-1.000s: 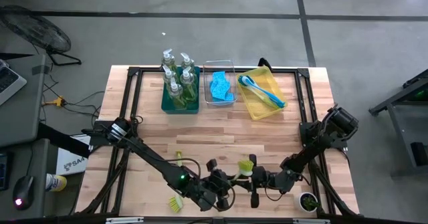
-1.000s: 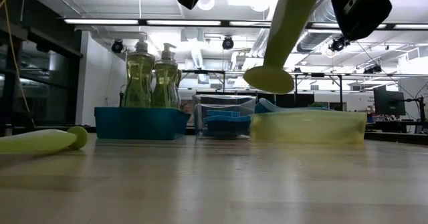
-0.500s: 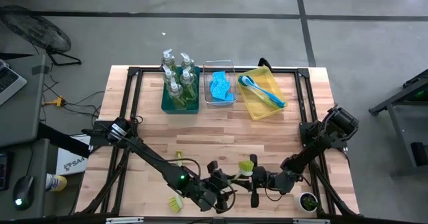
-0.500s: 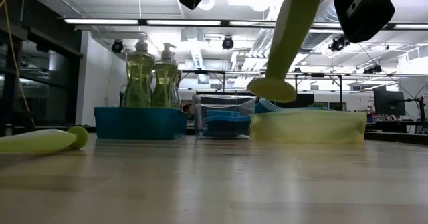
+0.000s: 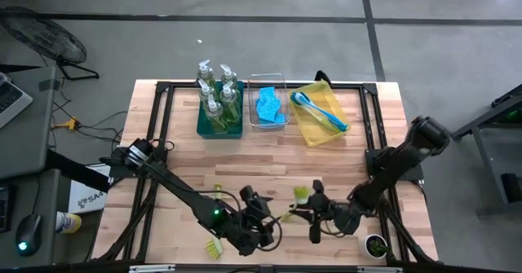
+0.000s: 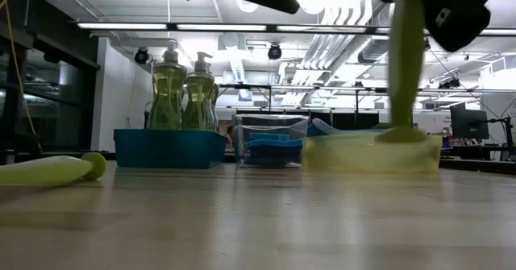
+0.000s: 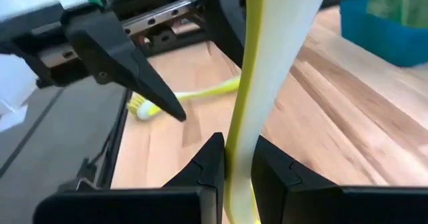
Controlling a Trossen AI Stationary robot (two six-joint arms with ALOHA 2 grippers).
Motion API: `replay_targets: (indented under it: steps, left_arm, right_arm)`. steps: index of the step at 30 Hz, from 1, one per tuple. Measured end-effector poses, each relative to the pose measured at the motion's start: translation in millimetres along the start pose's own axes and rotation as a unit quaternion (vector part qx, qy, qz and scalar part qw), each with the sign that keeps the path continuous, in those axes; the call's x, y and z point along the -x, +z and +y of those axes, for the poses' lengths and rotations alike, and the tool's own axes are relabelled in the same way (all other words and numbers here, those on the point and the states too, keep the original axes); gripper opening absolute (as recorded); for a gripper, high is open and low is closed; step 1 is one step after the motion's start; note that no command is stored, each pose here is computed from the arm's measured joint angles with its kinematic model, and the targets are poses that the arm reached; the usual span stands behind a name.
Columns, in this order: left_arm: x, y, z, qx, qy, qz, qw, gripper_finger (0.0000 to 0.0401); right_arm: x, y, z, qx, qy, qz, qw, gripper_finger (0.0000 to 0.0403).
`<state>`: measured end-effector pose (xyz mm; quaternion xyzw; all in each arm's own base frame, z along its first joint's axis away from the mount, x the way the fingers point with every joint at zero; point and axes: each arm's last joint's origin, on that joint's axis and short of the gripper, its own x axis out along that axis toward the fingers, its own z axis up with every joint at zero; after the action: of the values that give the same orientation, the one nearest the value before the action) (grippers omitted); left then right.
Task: Pick & Place Kitchen Sink Supplies
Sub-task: Put the yellow dish brush into the yellow bin
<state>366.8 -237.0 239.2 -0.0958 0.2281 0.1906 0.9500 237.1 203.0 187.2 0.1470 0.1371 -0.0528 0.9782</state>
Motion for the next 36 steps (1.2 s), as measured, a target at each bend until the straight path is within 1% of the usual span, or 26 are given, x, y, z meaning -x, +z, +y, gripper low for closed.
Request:
replay_targets:
  steps: [4, 11, 16, 18, 21, 24, 28, 33, 36]
  left_arm:
    - [0.1, 0.1, 2.8, -0.02, 0.032, -0.02, 0.999, 0.0291]
    - [-5.9, 7.2, 9.5, -0.046, 0.084, -0.059, 0.994, 0.0291]
    - [-20.7, 16.4, 22.0, -0.062, 0.105, -0.054, 0.991, 0.0291]
    - [-28.8, 20.9, 28.2, -0.07, 0.103, -0.042, 0.991, 0.0291]
    - [-42.7, 30.9, 37.6, -0.08, 0.088, -0.031, 0.992, 0.0291]
    - [-57.0, 45.2, 46.5, -0.09, 0.062, -0.035, 0.993, 0.0291]
    - [-79.1, 64.6, 63.2, -0.087, 0.011, -0.064, 0.994, 0.0291]
    - [-104.9, 72.2, 90.0, -0.073, -0.067, -0.121, 0.988, 0.0291]
    - [-115.3, 68.1, 106.5, -0.055, -0.103, -0.148, 0.982, 0.0291]
  right_arm:
    - [19.0, 20.8, -14.5, 0.002, -0.018, 0.039, 0.999, 0.004]
    - [57.2, 63.3, -50.7, -0.009, -0.041, 0.074, 0.996, 0.004]
    - [80.1, 88.7, -84.0, -0.026, -0.064, 0.084, 0.994, 0.004]
    - [87.2, 95.9, -98.2, -0.033, -0.077, 0.09, 0.992, 0.004]
    - [96.2, 105.1, -118.8, -0.042, -0.1, 0.095, 0.99, 0.004]
    - [101.3, 112.2, -136.2, -0.042, -0.118, 0.099, 0.987, 0.004]
    - [103.1, 119.5, -155.8, -0.04, -0.142, 0.104, 0.984, 0.004]
    - [100.8, 124.3, -180.1, -0.026, -0.17, 0.133, 0.976, 0.004]
    - [100.5, 127.2, -196.7, -0.018, -0.199, 0.145, 0.969, 0.004]
